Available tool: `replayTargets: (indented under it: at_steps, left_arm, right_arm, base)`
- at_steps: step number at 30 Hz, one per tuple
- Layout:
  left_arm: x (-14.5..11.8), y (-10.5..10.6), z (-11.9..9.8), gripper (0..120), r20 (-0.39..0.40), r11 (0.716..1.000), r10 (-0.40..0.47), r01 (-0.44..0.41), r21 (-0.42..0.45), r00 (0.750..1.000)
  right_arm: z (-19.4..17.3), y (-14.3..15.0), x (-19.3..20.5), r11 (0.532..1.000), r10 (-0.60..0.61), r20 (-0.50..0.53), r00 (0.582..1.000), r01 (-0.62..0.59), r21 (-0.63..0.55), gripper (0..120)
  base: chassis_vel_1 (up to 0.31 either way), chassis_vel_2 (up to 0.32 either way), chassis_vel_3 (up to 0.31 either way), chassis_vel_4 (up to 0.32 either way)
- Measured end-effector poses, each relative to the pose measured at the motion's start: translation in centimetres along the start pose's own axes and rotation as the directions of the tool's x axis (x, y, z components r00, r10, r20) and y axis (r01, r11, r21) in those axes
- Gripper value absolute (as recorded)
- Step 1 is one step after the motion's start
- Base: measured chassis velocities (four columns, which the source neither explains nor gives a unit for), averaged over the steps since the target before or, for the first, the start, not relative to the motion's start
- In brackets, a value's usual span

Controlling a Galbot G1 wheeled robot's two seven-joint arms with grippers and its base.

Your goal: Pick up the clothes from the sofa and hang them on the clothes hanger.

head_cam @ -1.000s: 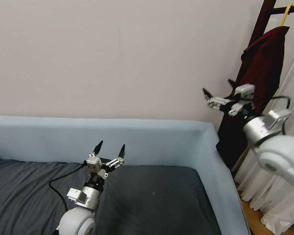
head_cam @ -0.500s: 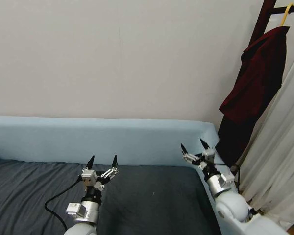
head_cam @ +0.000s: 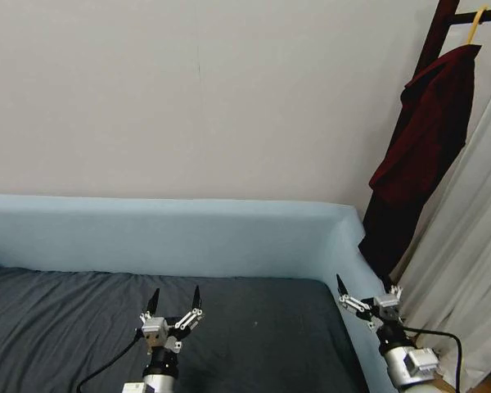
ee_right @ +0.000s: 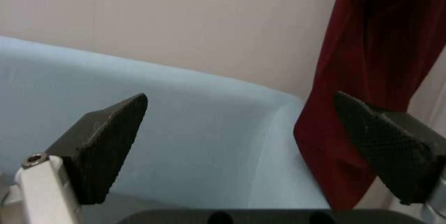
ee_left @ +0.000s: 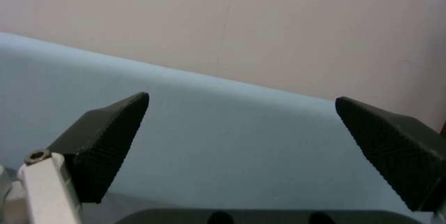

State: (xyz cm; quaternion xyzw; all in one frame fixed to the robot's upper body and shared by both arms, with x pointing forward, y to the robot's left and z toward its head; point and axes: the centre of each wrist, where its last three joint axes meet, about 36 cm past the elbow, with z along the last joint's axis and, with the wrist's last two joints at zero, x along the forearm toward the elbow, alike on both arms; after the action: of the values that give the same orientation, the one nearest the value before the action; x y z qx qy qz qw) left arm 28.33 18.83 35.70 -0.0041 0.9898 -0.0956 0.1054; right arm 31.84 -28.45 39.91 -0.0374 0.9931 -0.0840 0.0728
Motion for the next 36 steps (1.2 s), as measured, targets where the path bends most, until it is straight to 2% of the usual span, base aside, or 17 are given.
replayTargets:
  at_steps: [3,9,11,14,36]
  left_arm:
    - [1.5,-0.1,-1.2,100,-0.004,1.000,-0.014,0.014,0.006,1.000]
    - [2.2,0.4,-2.2,100,-0.011,1.000,-0.021,0.021,0.003,1.000]
    - [2.4,0.5,-2.3,100,-0.025,1.000,-0.022,0.022,0.003,0.999]
    - [2.7,0.7,-2.9,100,-0.091,1.000,-0.026,0.027,0.015,0.995]
    - [2.6,0.7,-3.0,100,-0.103,0.999,-0.025,0.027,0.019,0.994]
  right_arm:
    - [-1.6,1.4,1.4,0.999,0.030,-0.034,0.999,-0.031,-0.028,100]
    - [-2.4,2.1,1.7,0.999,0.042,-0.020,0.999,-0.042,-0.032,100]
    - [-2.2,2.0,1.6,0.999,0.039,-0.009,0.999,-0.039,-0.033,100]
    - [-1.3,1.5,1.2,0.999,0.034,0.028,0.999,-0.034,-0.020,100]
    - [-1.0,1.3,1.1,0.999,0.039,0.032,0.999,-0.039,-0.014,100]
  base:
    - [0.000,0.000,0.000,0.000]
    - [0.000,0.000,0.000,0.000]
    - [0.000,0.000,0.000,0.000]
    - [0.000,0.000,0.000,0.000]
    - [0.000,0.000,0.000,0.000]
